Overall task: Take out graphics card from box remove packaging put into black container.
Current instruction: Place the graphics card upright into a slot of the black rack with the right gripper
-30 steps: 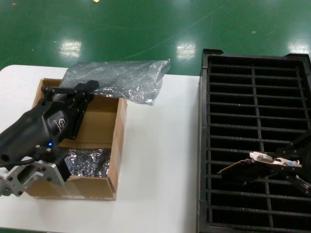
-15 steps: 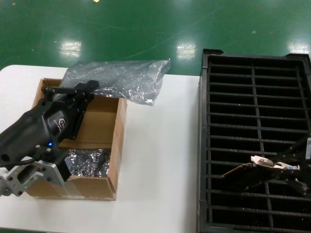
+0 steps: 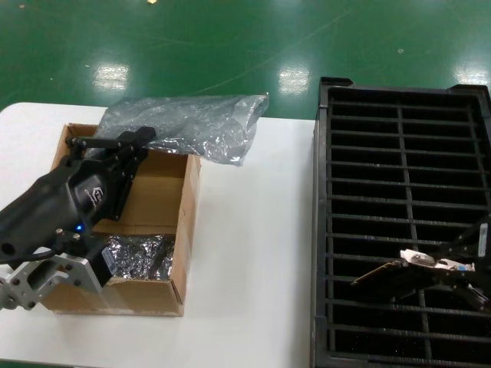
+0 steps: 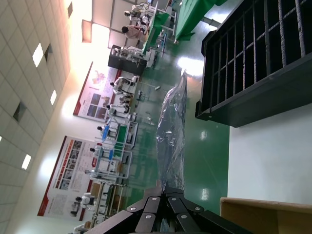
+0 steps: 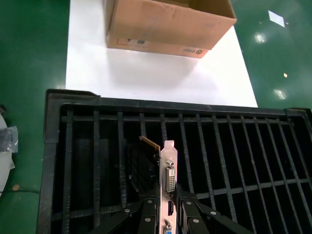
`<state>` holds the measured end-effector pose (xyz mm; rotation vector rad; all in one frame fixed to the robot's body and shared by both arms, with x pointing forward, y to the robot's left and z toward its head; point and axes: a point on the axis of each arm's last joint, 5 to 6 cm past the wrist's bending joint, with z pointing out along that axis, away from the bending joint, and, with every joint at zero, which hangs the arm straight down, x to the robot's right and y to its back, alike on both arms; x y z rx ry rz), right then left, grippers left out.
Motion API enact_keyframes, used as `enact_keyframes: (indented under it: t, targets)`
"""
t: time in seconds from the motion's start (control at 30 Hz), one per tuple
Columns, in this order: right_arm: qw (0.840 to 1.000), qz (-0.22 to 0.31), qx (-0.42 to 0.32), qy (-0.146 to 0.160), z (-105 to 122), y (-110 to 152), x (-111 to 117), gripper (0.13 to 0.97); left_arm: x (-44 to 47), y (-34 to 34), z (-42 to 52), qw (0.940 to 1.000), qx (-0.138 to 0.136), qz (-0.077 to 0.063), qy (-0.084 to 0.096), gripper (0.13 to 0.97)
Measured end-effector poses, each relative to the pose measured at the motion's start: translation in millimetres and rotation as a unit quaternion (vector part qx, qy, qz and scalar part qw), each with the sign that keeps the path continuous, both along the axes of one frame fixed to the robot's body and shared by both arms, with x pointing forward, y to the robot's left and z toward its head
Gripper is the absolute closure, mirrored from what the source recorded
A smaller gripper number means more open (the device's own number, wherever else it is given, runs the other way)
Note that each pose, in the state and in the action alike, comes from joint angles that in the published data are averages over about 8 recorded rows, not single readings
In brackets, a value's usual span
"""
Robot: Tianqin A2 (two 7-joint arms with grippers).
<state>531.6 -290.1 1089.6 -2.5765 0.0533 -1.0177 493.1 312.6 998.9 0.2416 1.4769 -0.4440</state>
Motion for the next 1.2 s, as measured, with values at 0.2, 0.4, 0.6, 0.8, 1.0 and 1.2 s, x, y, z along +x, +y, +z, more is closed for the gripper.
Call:
enact_keyframes:
  t: [0.2, 0.4, 0.6, 0.8, 1.0, 1.2]
  targets:
    - [1.0, 0.013, -0.017, -0.007, -4, 7, 0, 0.91, 0.0, 0.0, 0.0, 1.0, 0.0, 0.0, 0.0, 0.958]
    - [0.999, 0.027, -0.027, -0.008, -8, 15, 1, 0.91, 0.0, 0.0, 0.0, 1.0, 0.0, 0.0, 0.0, 0.958]
    - [0.999, 0.041, -0.029, -0.008, -12, 22, 5, 0.91, 0.0, 0.0, 0.0, 1.0, 0.0, 0.0, 0.0, 0.958]
    - [0.998, 0.053, -0.031, -0.007, -17, 26, 10, 0.878, 0.0, 0.0, 0.0, 1.0, 0.0, 0.0, 0.0, 0.958]
    - [0.998, 0.062, -0.032, -0.009, -19, 28, 13, 0.831, 0.0, 0.0, 0.0, 1.0, 0.0, 0.0, 0.0, 0.958]
    - [0.998, 0.065, -0.012, -0.023, -16, 22, 10, 0.739, 0.0, 0.0, 0.0, 1.0, 0.0, 0.0, 0.0, 0.958]
